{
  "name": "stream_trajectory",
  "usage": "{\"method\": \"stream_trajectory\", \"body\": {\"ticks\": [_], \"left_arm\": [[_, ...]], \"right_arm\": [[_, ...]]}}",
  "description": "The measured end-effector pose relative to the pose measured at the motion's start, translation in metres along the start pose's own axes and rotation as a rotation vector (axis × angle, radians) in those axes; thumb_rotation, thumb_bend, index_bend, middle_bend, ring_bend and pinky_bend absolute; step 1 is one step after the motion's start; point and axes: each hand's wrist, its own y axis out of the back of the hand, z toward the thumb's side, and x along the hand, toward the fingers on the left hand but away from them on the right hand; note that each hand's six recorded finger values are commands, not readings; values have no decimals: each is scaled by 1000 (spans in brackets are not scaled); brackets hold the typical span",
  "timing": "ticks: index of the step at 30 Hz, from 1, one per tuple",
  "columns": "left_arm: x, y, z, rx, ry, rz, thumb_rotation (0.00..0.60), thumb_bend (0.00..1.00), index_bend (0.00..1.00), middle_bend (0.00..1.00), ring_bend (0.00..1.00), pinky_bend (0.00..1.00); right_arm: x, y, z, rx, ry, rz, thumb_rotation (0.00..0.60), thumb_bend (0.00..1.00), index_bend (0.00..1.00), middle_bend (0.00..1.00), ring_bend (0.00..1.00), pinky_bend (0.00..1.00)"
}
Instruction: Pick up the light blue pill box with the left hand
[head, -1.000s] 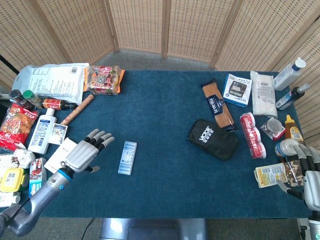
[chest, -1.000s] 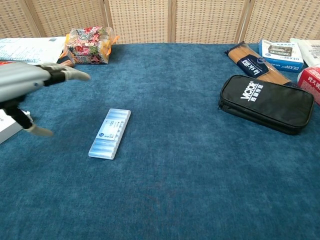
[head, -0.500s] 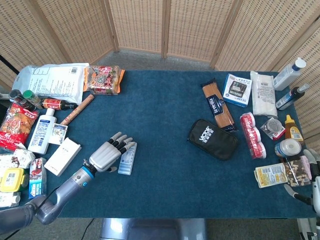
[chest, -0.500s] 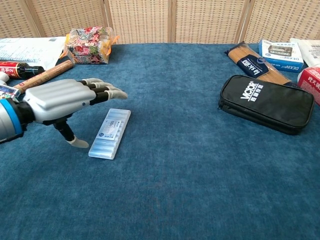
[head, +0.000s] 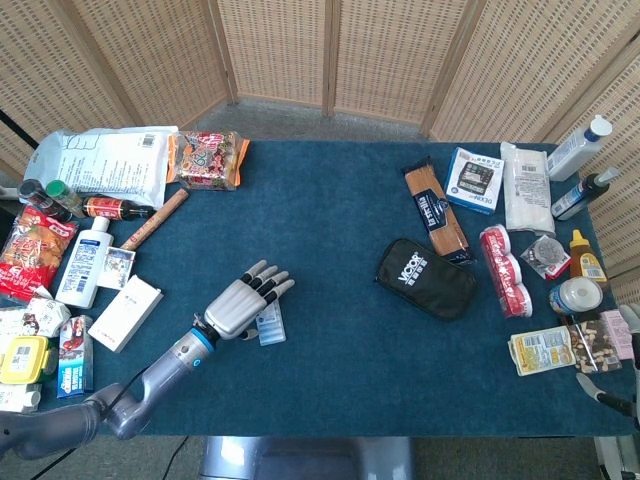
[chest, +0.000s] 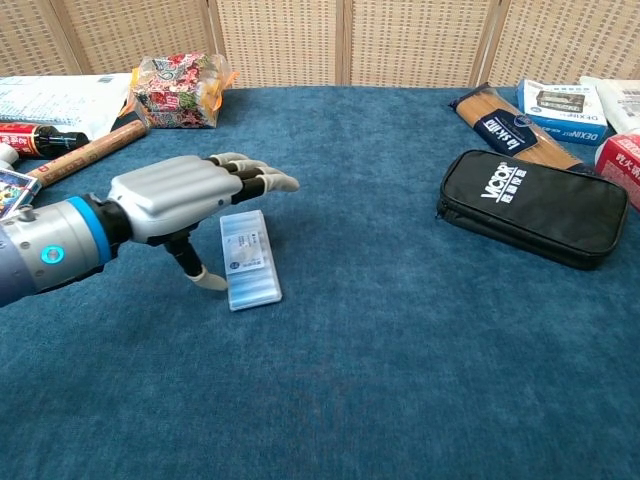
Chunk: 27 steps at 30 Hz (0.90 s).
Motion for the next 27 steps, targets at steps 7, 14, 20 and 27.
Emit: {"method": "stream_trajectory", "body": {"ticks": [7,14,20,27], "left_arm": [[21,3,8,-55,8,2,600,134,0,0,0,0],[33,4,7,-147,7,-57,600,133,0,9,0,0],[43,3,9,-181,-3,-109,600,134,0,102,0,0],[46,4,10,-183,-5,-135,600,134,0,288,0,0]], "right_arm": [[5,3,-5,-4,-15,-9,600,116,0,12,0,0],[9,3,-8,-9,-31,-9,600,113,0,12,0,0],[11,6,-10,-9,-43,-18,600,114,0,12,0,0],[13,9,-10,-15,-45,-25,600,114,0,12,0,0]]}}
